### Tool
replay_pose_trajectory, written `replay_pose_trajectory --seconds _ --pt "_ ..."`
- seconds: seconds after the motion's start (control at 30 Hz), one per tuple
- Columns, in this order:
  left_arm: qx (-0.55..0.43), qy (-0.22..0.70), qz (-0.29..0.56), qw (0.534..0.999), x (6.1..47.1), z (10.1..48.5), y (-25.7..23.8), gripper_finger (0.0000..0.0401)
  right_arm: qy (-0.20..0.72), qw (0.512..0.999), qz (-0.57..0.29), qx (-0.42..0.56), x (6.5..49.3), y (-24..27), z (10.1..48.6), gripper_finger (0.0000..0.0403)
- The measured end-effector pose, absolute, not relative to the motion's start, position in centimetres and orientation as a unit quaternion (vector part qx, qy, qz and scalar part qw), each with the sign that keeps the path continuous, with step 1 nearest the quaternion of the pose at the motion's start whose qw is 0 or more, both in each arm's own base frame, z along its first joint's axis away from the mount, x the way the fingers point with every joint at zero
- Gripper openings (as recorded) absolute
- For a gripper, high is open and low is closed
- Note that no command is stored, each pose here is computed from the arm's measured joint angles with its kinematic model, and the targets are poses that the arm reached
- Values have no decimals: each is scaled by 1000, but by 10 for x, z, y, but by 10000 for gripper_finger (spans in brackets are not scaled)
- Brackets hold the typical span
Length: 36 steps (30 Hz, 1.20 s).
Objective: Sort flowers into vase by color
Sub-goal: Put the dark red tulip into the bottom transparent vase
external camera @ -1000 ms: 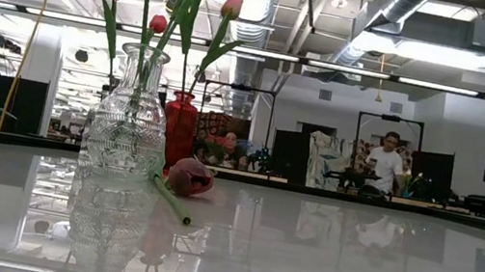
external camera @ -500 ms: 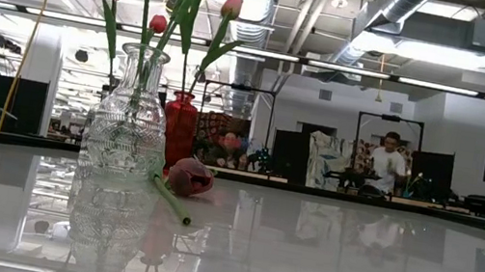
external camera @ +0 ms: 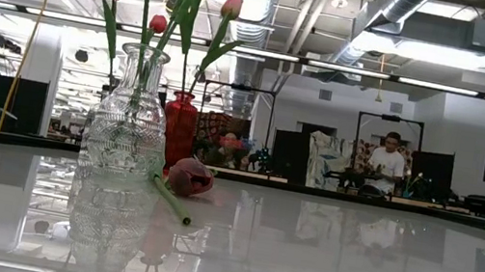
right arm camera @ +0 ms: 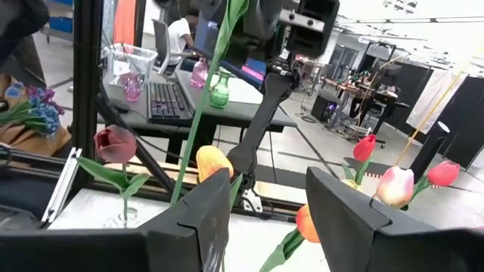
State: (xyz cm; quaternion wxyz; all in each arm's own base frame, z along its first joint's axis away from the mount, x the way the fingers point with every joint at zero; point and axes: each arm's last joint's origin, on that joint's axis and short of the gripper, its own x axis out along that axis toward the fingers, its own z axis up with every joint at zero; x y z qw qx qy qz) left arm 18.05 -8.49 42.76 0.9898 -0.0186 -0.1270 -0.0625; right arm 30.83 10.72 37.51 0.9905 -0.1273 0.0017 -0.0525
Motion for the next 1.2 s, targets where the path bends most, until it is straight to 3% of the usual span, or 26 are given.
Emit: replay_pose_trajectory --seconds 0.63,0.93,1.2 --pt "-112 -15 -99 989 99 420 -63 0 16 992 -51 -119 308 107 372 198" --pt "-166 113 -108 974 109 389 -82 0 17 992 -51 -118 308 107 372 198" --pt "-142 127 -63 980 123 373 -111 0 17 992 -50 -118 308 107 372 198"
